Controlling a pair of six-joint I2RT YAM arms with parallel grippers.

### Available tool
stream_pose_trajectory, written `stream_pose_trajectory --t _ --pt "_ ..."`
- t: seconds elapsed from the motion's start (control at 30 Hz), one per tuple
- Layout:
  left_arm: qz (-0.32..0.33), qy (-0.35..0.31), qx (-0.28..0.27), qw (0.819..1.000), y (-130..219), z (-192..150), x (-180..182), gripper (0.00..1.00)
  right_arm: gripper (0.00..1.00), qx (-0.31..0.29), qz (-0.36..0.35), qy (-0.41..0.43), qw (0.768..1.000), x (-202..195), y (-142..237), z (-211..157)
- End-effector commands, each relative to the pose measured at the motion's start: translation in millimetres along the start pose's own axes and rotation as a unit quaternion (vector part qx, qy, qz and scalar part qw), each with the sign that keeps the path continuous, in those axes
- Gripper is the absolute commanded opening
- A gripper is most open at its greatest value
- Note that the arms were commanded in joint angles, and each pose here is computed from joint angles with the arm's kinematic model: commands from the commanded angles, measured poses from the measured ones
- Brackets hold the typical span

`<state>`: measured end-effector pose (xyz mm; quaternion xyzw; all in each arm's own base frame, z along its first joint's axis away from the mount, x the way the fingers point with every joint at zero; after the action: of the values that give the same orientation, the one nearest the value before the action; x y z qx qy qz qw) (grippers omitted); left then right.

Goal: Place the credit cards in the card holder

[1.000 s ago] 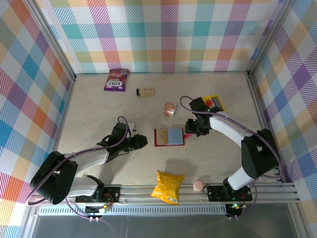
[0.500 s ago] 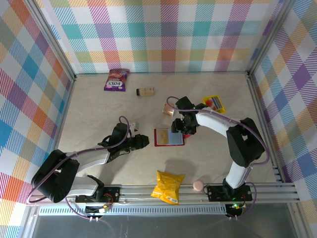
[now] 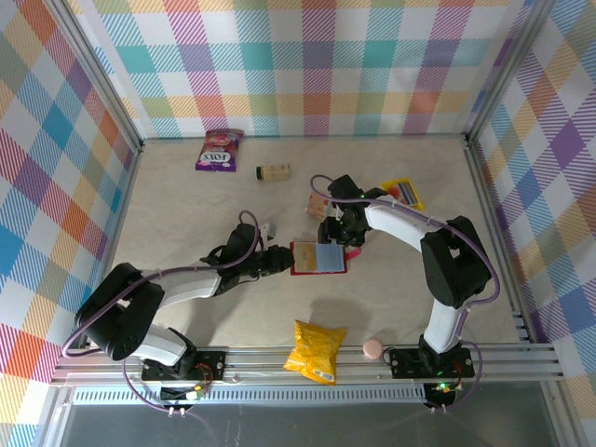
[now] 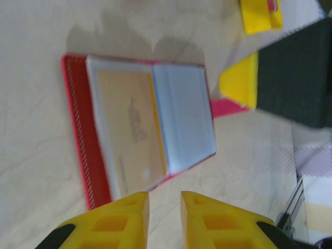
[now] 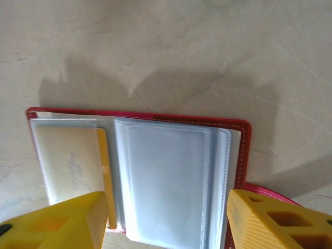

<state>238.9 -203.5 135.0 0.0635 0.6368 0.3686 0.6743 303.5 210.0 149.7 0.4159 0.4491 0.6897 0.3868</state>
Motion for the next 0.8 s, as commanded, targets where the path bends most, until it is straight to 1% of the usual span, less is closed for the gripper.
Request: stream_pose_trajectory --t 0.0,0.13,0.43,0.77 --pt "0.02 0.009 -0.005 1.0 -9.6 6.4 -2.1 0.23 0.62 0.001 0.013 0.008 1.0 2.0 1.9 6.9" --pt "0.008 0.02 -0.005 1.0 -15.4 2.5 8.5 0.23 0.62 0.006 0.002 -0.002 1.0 -1.0 -2.5 4.5" --pt "0.03 0.021 0.016 0.999 -19.6 -5.7 25.0 0.23 0.62 0.025 -0.001 -0.013 1.0 -0.2 -17.7 -1.5" --pt "0.045 0.025 0.027 0.998 -21.2 -9.1 31.9 0.22 0.62 0.039 -0.008 -0.011 0.999 4.3 -26.5 -0.5"
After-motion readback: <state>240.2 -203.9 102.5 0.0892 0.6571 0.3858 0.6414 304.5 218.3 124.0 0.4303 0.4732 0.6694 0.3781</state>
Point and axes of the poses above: each hand's point on the last joint's axis, 136 mm out from that joint toward the fingers, its own y axis back along the fingers, its own x axis along the line the jaws close on, z = x × y, the point moved 9 cm from there along y, back along the fingers, and after that the axes turned 15 degrees about y, right-handed, at the moved point
